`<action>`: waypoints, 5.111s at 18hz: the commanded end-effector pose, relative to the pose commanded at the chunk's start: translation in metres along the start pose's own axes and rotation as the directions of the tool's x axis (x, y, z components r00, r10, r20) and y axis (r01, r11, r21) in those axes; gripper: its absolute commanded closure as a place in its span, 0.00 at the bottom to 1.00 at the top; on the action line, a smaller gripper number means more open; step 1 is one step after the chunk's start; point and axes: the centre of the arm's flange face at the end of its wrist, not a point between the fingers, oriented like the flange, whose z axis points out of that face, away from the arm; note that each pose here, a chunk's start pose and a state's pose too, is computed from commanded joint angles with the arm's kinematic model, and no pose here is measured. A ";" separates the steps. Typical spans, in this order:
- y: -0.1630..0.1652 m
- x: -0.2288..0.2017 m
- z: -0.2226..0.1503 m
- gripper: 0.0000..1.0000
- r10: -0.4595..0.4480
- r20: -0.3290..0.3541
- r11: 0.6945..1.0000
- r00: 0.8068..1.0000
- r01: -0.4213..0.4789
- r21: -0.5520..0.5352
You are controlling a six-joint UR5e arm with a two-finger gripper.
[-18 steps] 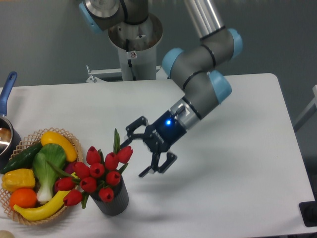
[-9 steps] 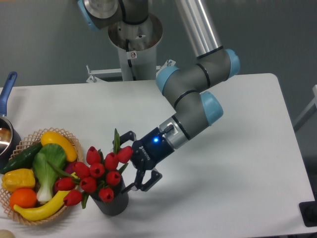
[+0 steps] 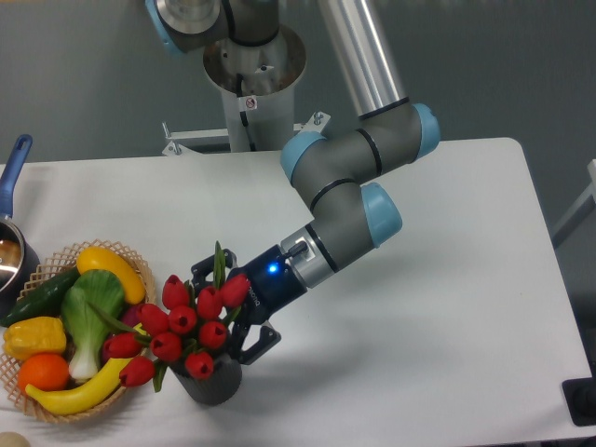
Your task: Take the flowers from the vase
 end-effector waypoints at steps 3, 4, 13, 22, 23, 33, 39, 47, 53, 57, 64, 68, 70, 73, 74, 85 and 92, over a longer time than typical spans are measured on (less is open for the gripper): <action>0.000 -0.001 -0.001 0.94 0.013 0.006 1.000 1.000 -0.013 -0.009; -0.002 -0.001 -0.002 0.98 0.017 0.008 1.000 1.000 -0.017 -0.008; -0.013 -0.003 -0.013 1.00 0.008 0.024 1.000 1.000 -0.008 0.002; -0.060 0.002 -0.034 1.00 -0.010 0.058 1.000 0.998 0.009 0.013; -0.066 0.002 -0.034 1.00 -0.017 0.058 1.000 0.998 0.016 0.018; -0.135 0.002 -0.055 1.00 -0.086 0.073 0.994 0.994 0.080 0.074; -0.152 0.003 -0.066 1.00 -0.088 0.088 0.993 0.992 0.081 0.080; -0.192 -0.005 -0.086 1.00 -0.111 0.117 0.990 0.987 0.100 0.095; -0.200 -0.011 -0.122 1.00 -0.120 0.175 0.990 0.977 0.103 0.101; -0.179 -0.025 -0.193 1.00 -0.142 0.316 0.990 0.938 0.127 0.067; -0.125 -0.039 -0.261 1.00 -0.167 0.507 0.971 0.846 0.231 -0.065; -0.072 -0.032 -0.273 1.00 -0.114 0.573 0.929 0.812 0.291 -0.228; -0.051 -0.021 -0.276 1.00 -0.088 0.604 0.884 0.792 0.342 -0.319; -0.027 -0.009 -0.282 1.00 -0.024 0.643 0.770 0.766 0.424 -0.477; -0.021 -0.006 -0.282 1.00 -0.022 0.651 0.741 0.759 0.450 -0.499; 0.036 0.006 -0.255 0.96 0.031 0.586 0.403 0.810 0.526 -0.749; 0.042 0.012 -0.245 0.96 0.018 0.567 0.346 0.824 0.527 -0.777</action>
